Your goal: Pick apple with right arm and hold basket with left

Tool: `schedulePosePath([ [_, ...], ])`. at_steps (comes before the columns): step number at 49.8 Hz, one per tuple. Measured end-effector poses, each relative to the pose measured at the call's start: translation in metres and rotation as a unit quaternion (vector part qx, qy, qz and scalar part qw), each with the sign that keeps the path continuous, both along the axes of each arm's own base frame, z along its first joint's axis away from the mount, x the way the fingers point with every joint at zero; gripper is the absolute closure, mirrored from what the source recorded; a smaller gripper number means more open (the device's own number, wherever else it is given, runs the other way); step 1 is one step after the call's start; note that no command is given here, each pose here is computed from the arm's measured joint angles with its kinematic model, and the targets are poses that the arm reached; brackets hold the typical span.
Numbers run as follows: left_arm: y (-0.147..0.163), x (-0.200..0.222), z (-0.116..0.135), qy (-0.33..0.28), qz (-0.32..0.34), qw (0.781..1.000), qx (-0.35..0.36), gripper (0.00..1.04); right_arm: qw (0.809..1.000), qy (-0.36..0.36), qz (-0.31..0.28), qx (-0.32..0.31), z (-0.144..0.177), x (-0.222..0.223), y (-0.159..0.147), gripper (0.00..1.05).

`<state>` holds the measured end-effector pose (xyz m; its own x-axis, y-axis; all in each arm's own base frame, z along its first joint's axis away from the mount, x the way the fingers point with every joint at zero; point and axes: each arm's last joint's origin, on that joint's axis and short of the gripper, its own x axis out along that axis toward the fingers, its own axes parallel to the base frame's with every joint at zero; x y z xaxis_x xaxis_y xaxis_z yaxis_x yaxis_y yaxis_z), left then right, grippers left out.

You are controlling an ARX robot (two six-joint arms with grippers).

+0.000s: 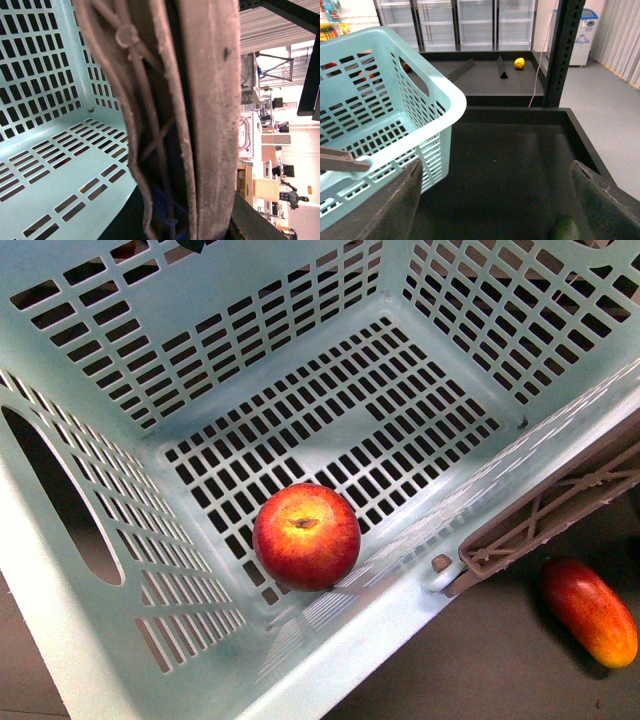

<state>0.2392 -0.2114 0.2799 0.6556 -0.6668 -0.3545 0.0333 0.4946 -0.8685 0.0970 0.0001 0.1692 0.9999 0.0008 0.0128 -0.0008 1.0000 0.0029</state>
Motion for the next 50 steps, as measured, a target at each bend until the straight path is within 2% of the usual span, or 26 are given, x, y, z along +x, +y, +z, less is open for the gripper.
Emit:
schedulePosePath([
  [1,-0.001,0.000,-0.001,0.004,0.004,1.000,0.004,0.87,1.000,0.000,0.000,0.000,0.000,0.000,0.000,0.12],
  [2,-0.005,0.001,-0.002,0.019,0.039,0.999,0.030,0.87,1.000,0.000,-0.001,0.000,0.000,0.000,0.000,0.09],
  [5,-0.013,0.005,0.003,0.060,0.130,0.985,0.096,0.87,1.000,0.000,-0.001,0.000,0.000,0.000,0.000,0.07],
  [7,-0.019,0.010,0.004,0.086,0.217,0.958,0.164,0.87,1.000,0.000,0.002,0.000,0.000,0.000,0.000,0.09],
  [8,-0.019,0.011,0.005,0.090,0.237,0.951,0.179,0.87,1.000,0.000,0.002,0.000,0.000,0.000,0.000,0.09],
  [9,-0.018,0.012,0.003,0.095,0.274,0.933,0.211,0.87,1.000,0.000,0.003,0.000,0.000,0.000,0.000,0.09],
  [10,-0.017,0.012,0.003,0.095,0.290,0.925,0.228,0.87,1.000,0.000,0.003,0.000,0.000,0.000,0.000,0.09],
  [13,-0.004,0.013,-0.001,0.085,0.362,0.878,0.303,0.87,1.000,0.000,0.000,0.000,0.000,0.000,0.000,0.09],
  [14,-0.001,0.014,-0.002,0.086,0.368,0.871,0.315,0.87,1.000,0.000,0.000,0.000,0.000,0.000,0.000,0.09],
  [15,0.009,0.018,-0.004,0.071,0.404,0.843,0.347,0.87,1.000,0.000,-0.002,0.000,0.000,0.000,0.000,0.09],
  [17,0.023,0.026,-0.005,0.058,0.437,0.817,0.370,0.87,1.000,0.000,-0.003,0.000,0.000,0.000,0.000,0.09],
  [19,0.033,0.032,-0.002,0.049,0.460,0.804,0.374,0.87,1.000,0.000,-0.003,0.000,0.000,0.000,0.000,0.09],
  [23,0.051,0.041,0.006,0.054,0.487,0.806,0.332,0.88,1.000,0.000,0.000,0.000,0.000,0.000,0.000,0.09],
  [26,0.063,0.046,0.007,0.067,0.498,0.815,0.287,0.88,1.000,0.000,0.001,0.000,0.000,0.000,0.000,0.09],
  [32,0.080,0.057,-0.009,0.106,0.493,0.837,0.214,0.88,1.000,0.000,0.000,0.000,0.000,0.000,0.000,0.09],
  [39,0.093,0.071,-0.018,0.123,0.493,0.849,0.146,0.88,1.000,0.000,0.000,0.000,0.000,0.000,0.000,0.09],
  [50,0.114,0.095,-0.029,0.117,0.514,0.845,0.092,0.88,1.000,0.000,0.000,0.000,0.000,0.000,0.000,0.09],
])
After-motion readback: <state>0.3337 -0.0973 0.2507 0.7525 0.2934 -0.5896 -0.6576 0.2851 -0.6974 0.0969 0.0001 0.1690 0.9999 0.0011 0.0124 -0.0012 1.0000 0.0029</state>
